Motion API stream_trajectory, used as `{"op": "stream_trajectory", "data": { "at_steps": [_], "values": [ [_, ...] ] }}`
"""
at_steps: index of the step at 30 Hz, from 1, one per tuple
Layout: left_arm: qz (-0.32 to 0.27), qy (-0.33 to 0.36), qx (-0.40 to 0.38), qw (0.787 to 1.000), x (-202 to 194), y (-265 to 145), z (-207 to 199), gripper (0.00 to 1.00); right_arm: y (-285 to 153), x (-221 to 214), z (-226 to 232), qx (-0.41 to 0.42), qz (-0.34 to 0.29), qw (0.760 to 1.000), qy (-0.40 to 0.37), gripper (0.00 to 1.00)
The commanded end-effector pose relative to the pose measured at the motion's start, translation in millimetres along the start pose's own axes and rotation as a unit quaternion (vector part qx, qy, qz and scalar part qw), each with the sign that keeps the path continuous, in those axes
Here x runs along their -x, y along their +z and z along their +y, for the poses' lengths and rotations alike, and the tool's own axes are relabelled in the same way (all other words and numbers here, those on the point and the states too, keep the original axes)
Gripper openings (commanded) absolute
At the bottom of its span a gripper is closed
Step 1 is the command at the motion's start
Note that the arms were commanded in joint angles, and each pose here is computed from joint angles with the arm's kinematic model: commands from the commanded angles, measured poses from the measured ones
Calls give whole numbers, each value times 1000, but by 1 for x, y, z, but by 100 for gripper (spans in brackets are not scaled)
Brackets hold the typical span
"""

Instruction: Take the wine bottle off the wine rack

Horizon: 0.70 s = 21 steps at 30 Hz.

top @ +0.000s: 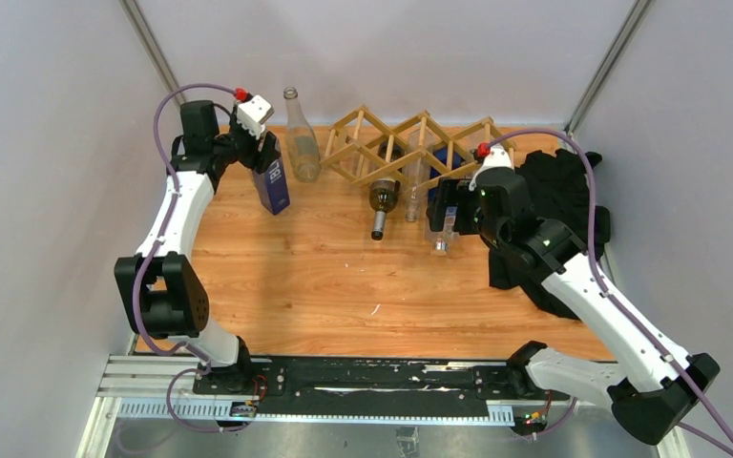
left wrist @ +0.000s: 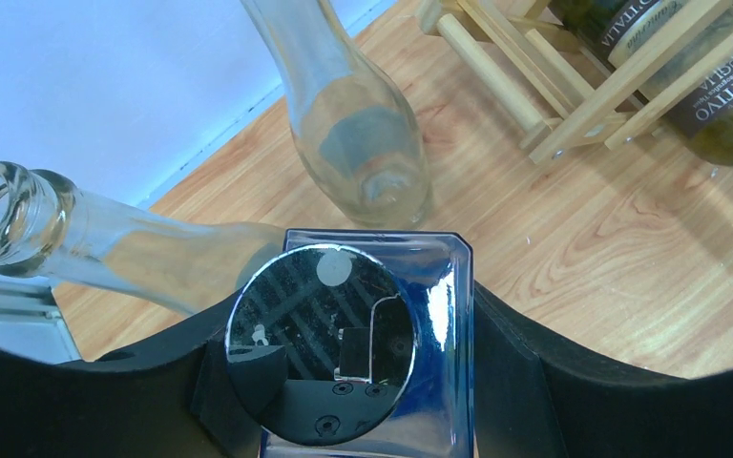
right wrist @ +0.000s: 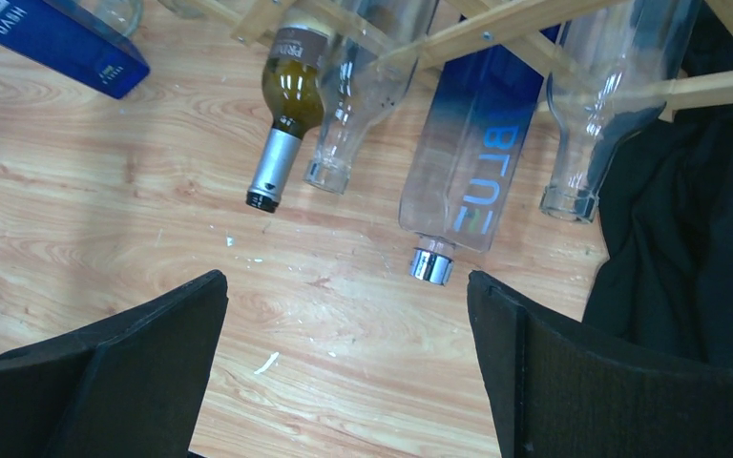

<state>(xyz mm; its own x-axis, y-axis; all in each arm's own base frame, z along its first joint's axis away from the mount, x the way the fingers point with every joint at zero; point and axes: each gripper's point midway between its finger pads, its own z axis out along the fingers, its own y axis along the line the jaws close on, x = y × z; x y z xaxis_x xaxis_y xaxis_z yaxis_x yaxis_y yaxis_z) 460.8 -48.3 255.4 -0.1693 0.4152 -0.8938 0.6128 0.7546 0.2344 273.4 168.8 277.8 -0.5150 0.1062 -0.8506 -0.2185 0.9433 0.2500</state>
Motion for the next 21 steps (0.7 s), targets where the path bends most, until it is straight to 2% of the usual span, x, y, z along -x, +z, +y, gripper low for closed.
{"op": "stream_trajectory", "data": {
  "at_steps": [1,3,8,13,15,21],
  "values": [
    [-34,28,42,998,28,-3,26,39,1,-10,-5,-11,34,999,11,99],
    [-31,26,45,998,25,-3,26,51,2,-8,-3,-11,35,999,20,99],
    [-26,32,59,997,25,-10,27,76,7,-5,-1,-14,39,999,25,100],
    [-13,46,66,997,22,-17,27,95,13,2,-6,-33,33,999,22,100],
    [-3,51,67,996,18,-18,27,100,16,0,-4,-32,38,998,27,100],
    [16,54,71,996,12,-26,24,100,28,-7,-5,-39,39,998,42,100]
  ]
}}
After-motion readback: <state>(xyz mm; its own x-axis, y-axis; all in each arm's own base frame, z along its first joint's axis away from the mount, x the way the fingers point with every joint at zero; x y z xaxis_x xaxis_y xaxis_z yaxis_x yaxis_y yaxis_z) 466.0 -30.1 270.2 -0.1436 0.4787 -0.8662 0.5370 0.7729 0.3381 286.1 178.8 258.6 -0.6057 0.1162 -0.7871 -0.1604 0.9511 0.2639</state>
